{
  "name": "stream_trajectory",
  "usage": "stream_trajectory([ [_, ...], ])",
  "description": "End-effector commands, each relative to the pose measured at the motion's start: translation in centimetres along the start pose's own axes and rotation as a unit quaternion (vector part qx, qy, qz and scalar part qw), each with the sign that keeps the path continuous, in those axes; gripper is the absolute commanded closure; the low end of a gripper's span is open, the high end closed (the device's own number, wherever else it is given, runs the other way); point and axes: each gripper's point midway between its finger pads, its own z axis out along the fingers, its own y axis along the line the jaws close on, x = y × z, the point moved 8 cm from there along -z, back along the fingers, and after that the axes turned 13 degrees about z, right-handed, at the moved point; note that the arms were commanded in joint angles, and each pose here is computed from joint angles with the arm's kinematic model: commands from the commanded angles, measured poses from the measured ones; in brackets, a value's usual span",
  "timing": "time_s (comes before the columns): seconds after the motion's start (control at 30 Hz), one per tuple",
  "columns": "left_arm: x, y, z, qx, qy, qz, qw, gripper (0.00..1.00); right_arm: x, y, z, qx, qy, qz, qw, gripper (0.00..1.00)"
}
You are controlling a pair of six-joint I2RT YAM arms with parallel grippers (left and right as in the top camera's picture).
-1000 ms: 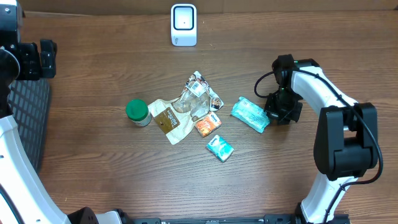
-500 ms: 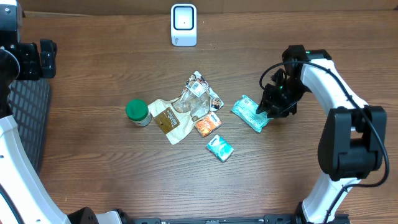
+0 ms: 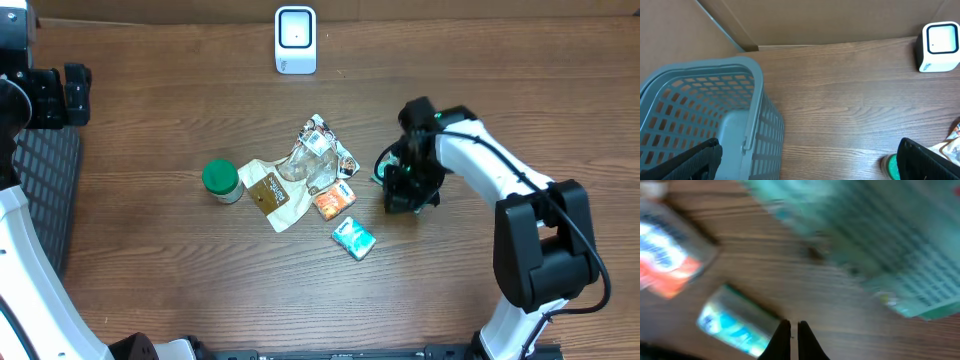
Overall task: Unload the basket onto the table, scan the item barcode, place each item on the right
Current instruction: 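Release the wipes pack and withdraw the right gripper rightward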
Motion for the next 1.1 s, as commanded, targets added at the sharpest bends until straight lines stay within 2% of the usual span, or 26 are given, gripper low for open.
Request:
stream_trajectory([
  [0.0,0.0,0.1,-0.1,-0.001,-0.001,0.006,1.0,0.0,-0.5,-1.7,0.5,0.05,-0.043,0.064,0.996,0.96],
  [0.27,0.0,0.1,-0.1,-0.001,-0.001,0.006,1.0,0.0,-2.3,-4.1,1.5,0.11,-0.131,0.109,0.979,0.96],
  [0.37,0.0,0.1,-0.1,-0.001,-0.001,0.006,1.0,0.0,-2.9,-4.3,1.3,0.101,-0.137,0.112,0.979,0.96],
  [0.5,0.0,0.1,-0.1,-0.001,-0.001,0.006,1.0,0.0,-2.8,-3.7,0.9,0.048,-0.095,0.051,0.993,0.96],
  [0.63,0.0,0.1,-0.1,-0.001,-0.001,0.006,1.0,0.0,-2.9,-3.3,-2.2,-0.027,-0.082,0.021,0.996,0.96],
  [0.77,0.0,0.1,-0.1,-0.001,-0.001,0.006,1.0,0.0,-2.6,-3.7,-5.9,-0.111,-0.098,-0.005,0.989,0.96],
  [0.83,0.0,0.1,-0.1,-0.001,-0.001,0.006,1.0,0.0,-2.8,-4.8,-7.1,-0.122,-0.115,0.007,0.986,0.96],
  [0.87,0.0,0.1,-0.1,-0.001,-0.001,0.006,1.0,0.0,-2.9,-5.2,-7.4,-0.124,-0.119,0.01,0.985,0.92],
  [1.03,0.0,0.1,-0.1,-0.001,-0.001,0.006,1.0,0.0,-4.1,-7.7,-8.2,-0.157,-0.125,0.025,0.979,0.58],
  [1.07,0.0,0.1,-0.1,-0.001,-0.001,0.006,1.0,0.0,-4.2,-8.1,-8.3,-0.159,-0.127,0.029,0.979,0.55],
])
